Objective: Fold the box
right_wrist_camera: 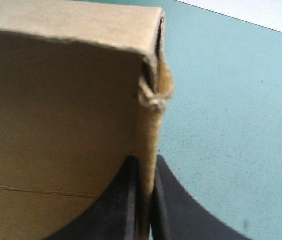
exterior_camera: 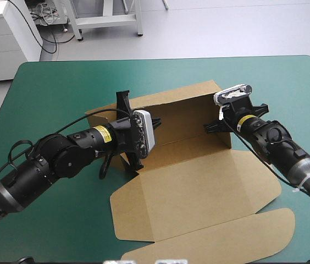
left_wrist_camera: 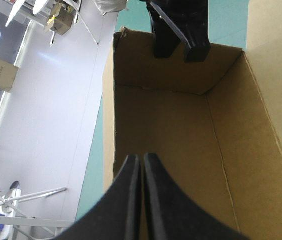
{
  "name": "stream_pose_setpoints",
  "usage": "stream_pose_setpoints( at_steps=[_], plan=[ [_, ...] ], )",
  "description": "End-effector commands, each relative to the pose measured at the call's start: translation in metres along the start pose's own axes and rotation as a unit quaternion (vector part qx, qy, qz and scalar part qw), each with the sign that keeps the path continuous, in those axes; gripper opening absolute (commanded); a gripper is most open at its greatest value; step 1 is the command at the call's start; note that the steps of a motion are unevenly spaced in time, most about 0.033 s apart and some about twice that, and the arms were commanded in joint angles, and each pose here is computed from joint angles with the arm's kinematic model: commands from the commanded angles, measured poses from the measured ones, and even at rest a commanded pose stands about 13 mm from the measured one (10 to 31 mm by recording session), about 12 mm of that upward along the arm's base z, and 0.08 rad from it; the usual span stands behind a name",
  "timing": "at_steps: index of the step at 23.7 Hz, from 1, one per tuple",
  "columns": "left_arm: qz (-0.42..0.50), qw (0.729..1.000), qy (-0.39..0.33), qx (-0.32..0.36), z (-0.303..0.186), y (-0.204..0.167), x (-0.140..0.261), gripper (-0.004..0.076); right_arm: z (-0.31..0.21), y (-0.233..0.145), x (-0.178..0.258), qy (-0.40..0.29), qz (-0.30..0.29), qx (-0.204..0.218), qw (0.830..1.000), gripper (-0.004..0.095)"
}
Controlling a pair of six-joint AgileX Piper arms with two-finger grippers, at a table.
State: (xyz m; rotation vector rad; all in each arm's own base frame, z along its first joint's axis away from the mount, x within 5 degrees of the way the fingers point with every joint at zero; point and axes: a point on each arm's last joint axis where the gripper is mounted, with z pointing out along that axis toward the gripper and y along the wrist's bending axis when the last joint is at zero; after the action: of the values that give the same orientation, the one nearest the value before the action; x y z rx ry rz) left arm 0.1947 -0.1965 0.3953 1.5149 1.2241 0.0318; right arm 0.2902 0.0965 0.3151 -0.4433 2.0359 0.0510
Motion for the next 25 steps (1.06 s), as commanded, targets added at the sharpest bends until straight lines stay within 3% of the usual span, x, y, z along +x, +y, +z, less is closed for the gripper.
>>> stream_pose_setpoints(
  at_steps=[1, 3, 8, 11, 14, 23, 25],
  plan=[
    [-0.035, 0.998, -0.028, -0.041, -0.019, 0.017, -0.016, 0.0001, -0.014, -0.006, -0.021, -0.056, -0.004, 0.009, 0.998, -0.0022],
    [-0.061, 0.998, -0.012, -0.033, -0.021, 0.019, -0.016, 0.0001, -0.014, -0.006, -0.020, -0.051, -0.004, 0.010, 0.999, -0.0022],
    [-0.161, 0.977, 0.122, -0.074, -0.045, 0.045, -0.008, 0.0003, -0.013, -0.007, -0.016, -0.029, 0.009, 0.014, 0.999, -0.0022],
    [-0.252, 0.938, 0.222, -0.089, -0.068, 0.060, 0.013, 0.0003, -0.013, -0.008, -0.010, 0.006, 0.010, 0.021, 1.000, -0.0022],
    [-0.305, 0.908, 0.258, -0.124, -0.083, 0.070, 0.033, 0.0003, -0.014, -0.009, -0.005, 0.035, 0.021, 0.024, 0.999, -0.0022],
    [-0.452, 0.826, 0.248, -0.230, -0.147, 0.089, 0.069, -0.0008, -0.024, -0.008, -0.009, 0.116, 0.037, 0.008, 0.993, -0.0022],
    [-0.452, 0.823, 0.246, -0.240, -0.153, 0.089, 0.067, -0.0008, -0.028, -0.008, -0.016, 0.116, 0.037, 0.001, 0.993, -0.0022]
  ],
)
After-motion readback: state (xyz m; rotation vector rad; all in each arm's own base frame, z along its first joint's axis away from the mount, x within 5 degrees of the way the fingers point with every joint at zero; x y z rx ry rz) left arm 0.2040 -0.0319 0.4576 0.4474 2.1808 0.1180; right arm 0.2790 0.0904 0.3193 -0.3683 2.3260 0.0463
